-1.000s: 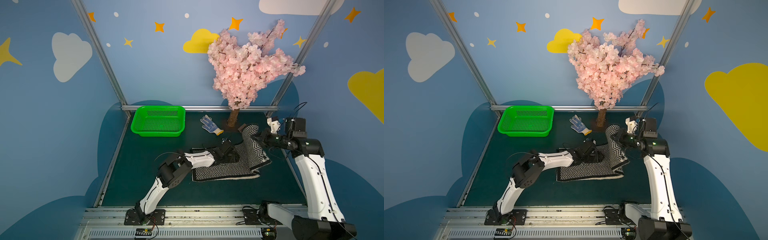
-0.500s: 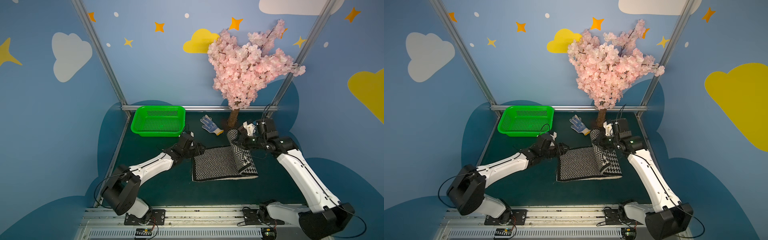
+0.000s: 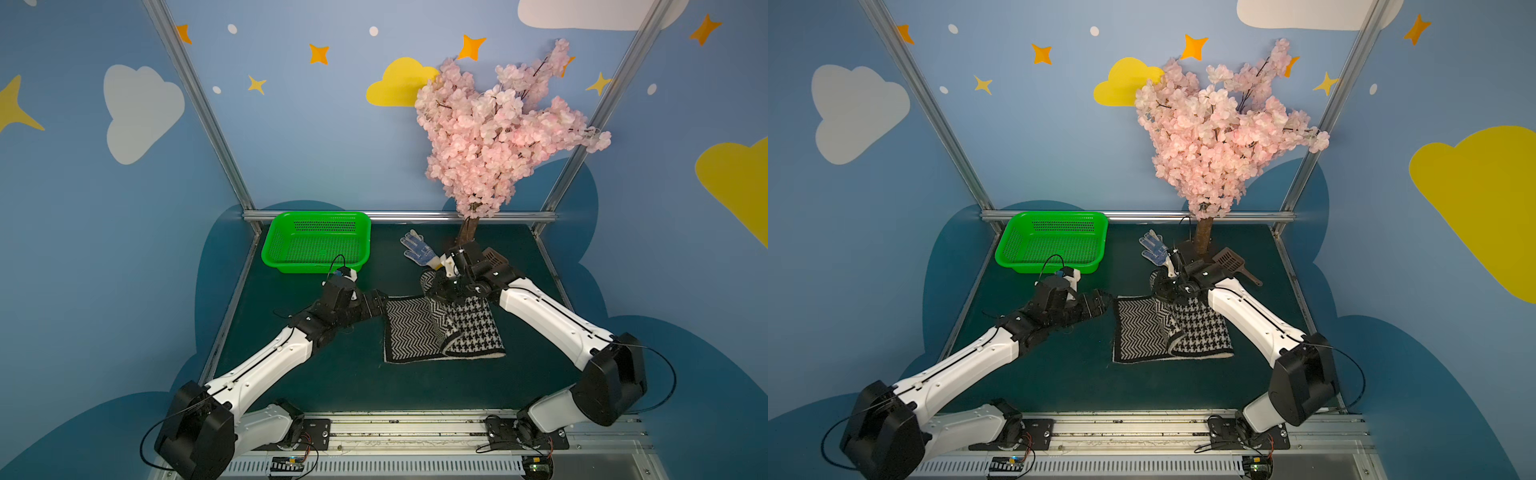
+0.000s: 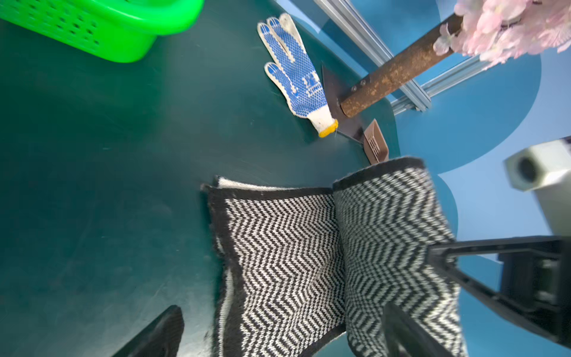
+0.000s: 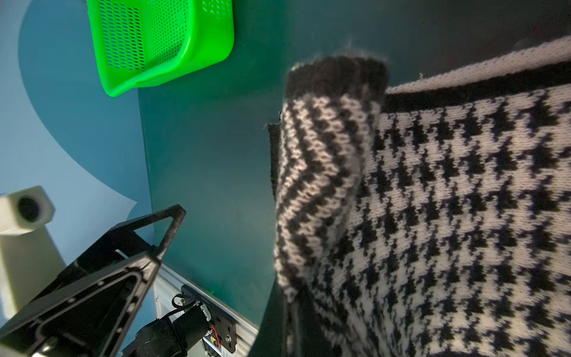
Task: Roll up the scarf and place it into the basket
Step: Fold the scarf at the center of the board.
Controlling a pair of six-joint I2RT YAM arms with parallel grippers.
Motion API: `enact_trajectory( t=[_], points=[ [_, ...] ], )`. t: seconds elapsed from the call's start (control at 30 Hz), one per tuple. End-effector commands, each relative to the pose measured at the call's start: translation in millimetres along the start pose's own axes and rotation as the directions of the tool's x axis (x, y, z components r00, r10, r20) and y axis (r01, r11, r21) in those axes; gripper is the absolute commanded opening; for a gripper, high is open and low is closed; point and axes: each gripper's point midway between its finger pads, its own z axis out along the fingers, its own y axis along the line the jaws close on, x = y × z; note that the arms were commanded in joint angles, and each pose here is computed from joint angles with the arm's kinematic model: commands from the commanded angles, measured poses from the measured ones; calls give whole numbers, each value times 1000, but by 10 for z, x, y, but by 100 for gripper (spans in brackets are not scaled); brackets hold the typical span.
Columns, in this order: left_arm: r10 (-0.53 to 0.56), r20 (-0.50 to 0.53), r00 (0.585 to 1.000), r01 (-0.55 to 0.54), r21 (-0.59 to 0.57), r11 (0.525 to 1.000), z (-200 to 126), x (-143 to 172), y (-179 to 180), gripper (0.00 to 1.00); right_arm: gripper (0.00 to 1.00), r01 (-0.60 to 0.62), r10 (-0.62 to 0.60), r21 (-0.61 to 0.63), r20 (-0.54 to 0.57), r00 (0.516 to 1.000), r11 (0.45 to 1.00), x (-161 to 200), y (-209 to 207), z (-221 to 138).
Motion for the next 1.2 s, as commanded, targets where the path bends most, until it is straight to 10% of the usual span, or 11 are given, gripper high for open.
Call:
enact_trajectory(
  t=[0.0, 1.17],
  points=[
    [5, -8, 1000, -5, -23, 1000, -53, 54, 118, 100, 0, 11, -11, -20, 8, 1000, 1000, -7, 139, 180],
    [-68, -26, 997, 68, -19, 998, -46, 326, 440, 100, 0, -66, 55, -125, -87, 995, 990, 169, 684, 1033]
  ],
)
